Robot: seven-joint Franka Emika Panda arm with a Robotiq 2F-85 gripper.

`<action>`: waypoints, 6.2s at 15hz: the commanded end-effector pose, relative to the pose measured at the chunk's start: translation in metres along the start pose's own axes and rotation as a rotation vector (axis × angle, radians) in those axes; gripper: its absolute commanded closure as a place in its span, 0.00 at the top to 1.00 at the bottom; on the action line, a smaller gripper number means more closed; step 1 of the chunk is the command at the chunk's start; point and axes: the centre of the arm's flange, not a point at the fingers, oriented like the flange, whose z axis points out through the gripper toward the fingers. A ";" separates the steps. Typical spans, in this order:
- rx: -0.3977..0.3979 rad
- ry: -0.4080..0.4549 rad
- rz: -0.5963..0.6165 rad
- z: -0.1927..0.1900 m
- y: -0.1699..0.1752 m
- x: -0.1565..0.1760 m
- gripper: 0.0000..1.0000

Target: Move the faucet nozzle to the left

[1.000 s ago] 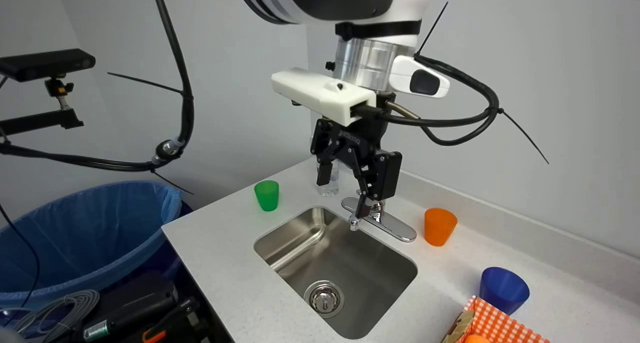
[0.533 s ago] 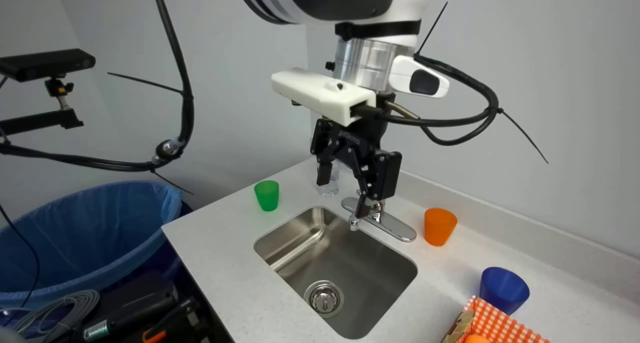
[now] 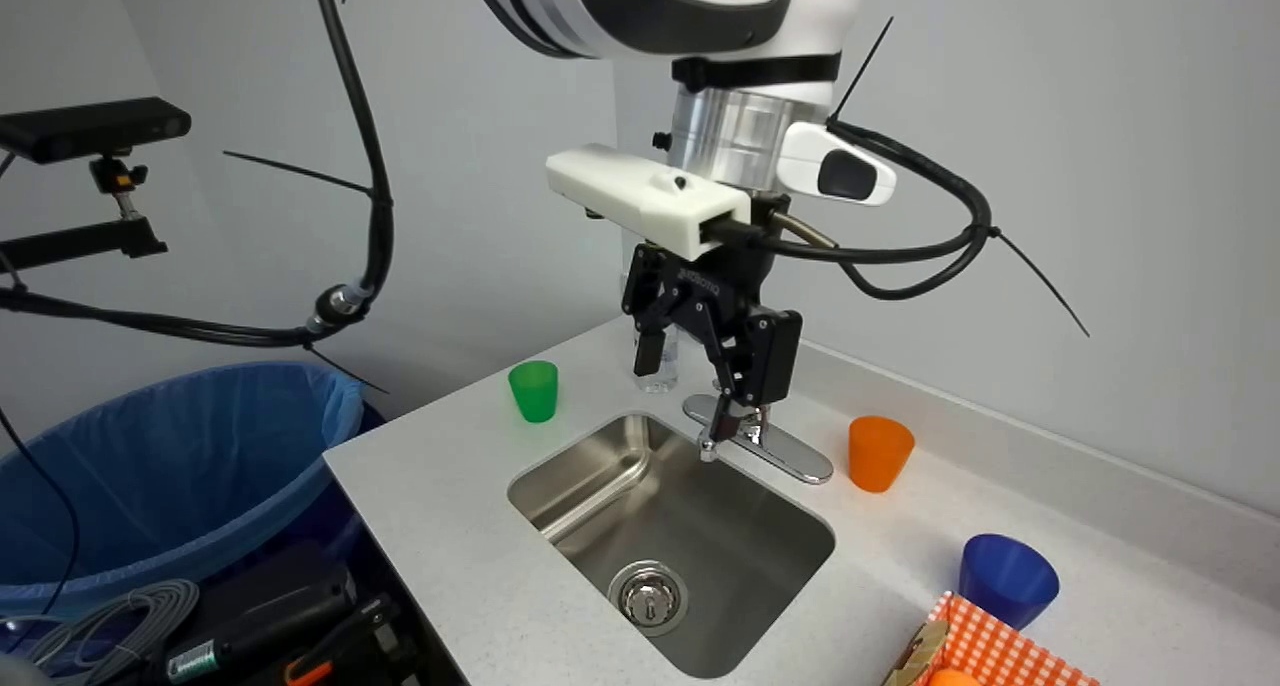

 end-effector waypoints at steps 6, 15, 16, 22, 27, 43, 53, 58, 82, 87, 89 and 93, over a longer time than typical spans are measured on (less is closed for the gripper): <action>-0.016 0.008 0.084 0.039 0.001 0.063 1.00; -0.066 0.057 0.079 0.070 0.003 0.151 1.00; -0.070 0.057 0.073 0.073 0.000 0.158 1.00; -0.080 0.034 0.056 0.099 -0.016 0.166 1.00; -0.092 -0.010 0.052 0.121 -0.009 0.165 1.00; 0.014 0.005 -0.087 0.123 -0.054 0.123 0.06; 0.037 0.015 -0.186 0.111 -0.092 0.099 0.00; 0.034 0.025 -0.176 0.102 -0.093 0.100 0.26; -0.037 -0.006 0.026 0.124 -0.049 0.121 1.00; -0.037 -0.006 0.026 0.124 -0.049 0.121 1.00; -0.037 -0.006 0.026 0.124 -0.049 0.121 1.00; -0.037 -0.005 0.033 0.125 -0.049 0.121 1.00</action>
